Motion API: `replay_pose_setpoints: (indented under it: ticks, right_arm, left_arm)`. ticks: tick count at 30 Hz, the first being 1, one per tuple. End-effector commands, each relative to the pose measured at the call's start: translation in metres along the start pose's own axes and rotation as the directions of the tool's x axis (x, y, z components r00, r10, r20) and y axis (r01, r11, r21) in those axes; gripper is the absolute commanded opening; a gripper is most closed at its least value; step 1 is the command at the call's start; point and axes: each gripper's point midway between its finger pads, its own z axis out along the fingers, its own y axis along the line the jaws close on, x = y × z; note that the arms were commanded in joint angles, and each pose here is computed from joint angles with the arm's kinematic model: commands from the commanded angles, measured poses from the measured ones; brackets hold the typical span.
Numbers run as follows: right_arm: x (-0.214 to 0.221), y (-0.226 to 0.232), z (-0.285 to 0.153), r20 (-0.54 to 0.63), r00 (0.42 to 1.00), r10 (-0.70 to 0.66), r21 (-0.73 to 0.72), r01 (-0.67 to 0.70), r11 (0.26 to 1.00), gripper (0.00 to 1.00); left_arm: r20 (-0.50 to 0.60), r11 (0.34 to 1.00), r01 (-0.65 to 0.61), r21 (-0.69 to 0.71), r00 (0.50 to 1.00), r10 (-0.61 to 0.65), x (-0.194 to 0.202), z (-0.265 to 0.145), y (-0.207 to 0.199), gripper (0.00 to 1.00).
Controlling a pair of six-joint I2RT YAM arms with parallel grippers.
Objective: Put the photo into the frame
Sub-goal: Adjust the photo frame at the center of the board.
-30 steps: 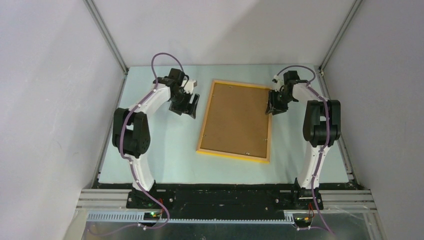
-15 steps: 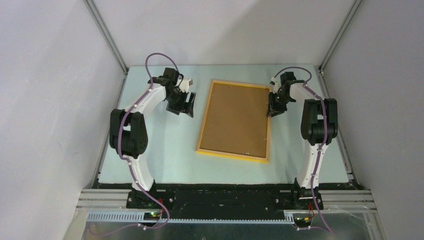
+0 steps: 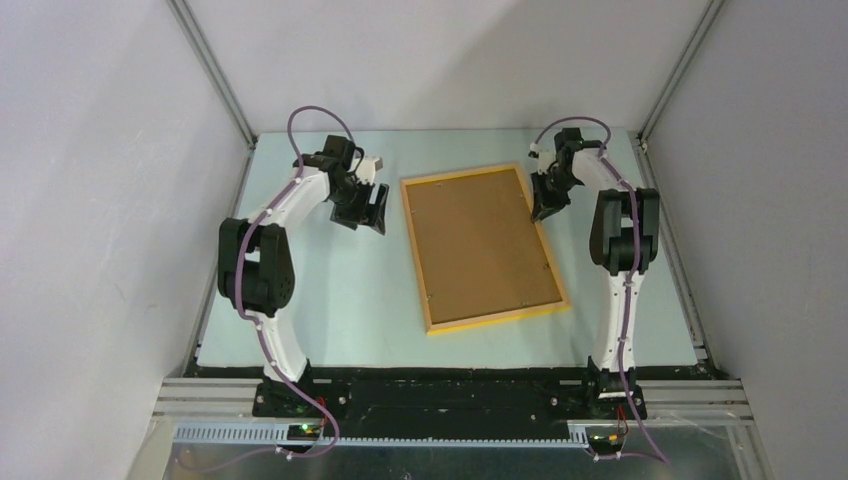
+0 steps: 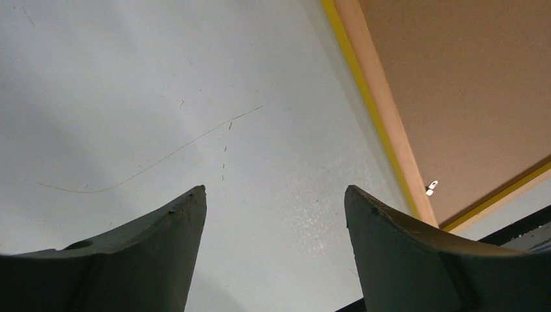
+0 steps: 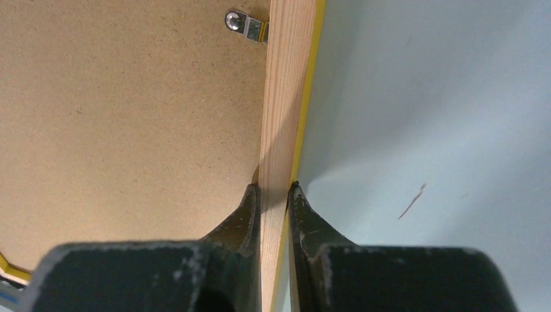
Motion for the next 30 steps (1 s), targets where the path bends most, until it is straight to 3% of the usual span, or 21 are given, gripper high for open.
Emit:
replay_pose_setpoints:
  ticks: [1,7,14,30]
  right_arm:
    - [-0.015,-0.001,0.004,-0.027,0.988,-0.152,-0.016,0.151,0.988,0.0]
    - [-0.053,-0.007,0.011,-0.035,0.934,-0.356,0.091,0.358,0.929,0.0]
    - [-0.067,-0.013,0.023,-0.084,0.847,-0.525,0.149,0.531,0.834,0.0]
    - [-0.073,0.02,0.02,-0.072,0.609,-0.79,0.066,0.793,0.605,0.0]
  left_arm:
    - [0.071,1.0,-0.023,-0.003,0.997,0.024,-0.009,-0.022,-0.001,0.83]
    - [0.073,0.999,-0.036,0.001,0.997,0.036,-0.013,-0.02,0.001,0.83]
    - [0.087,0.999,-0.041,0.001,0.995,0.04,-0.021,-0.021,0.002,0.83]
    - [0.062,0.998,-0.053,-0.026,0.997,0.054,-0.014,-0.016,0.012,0.83]
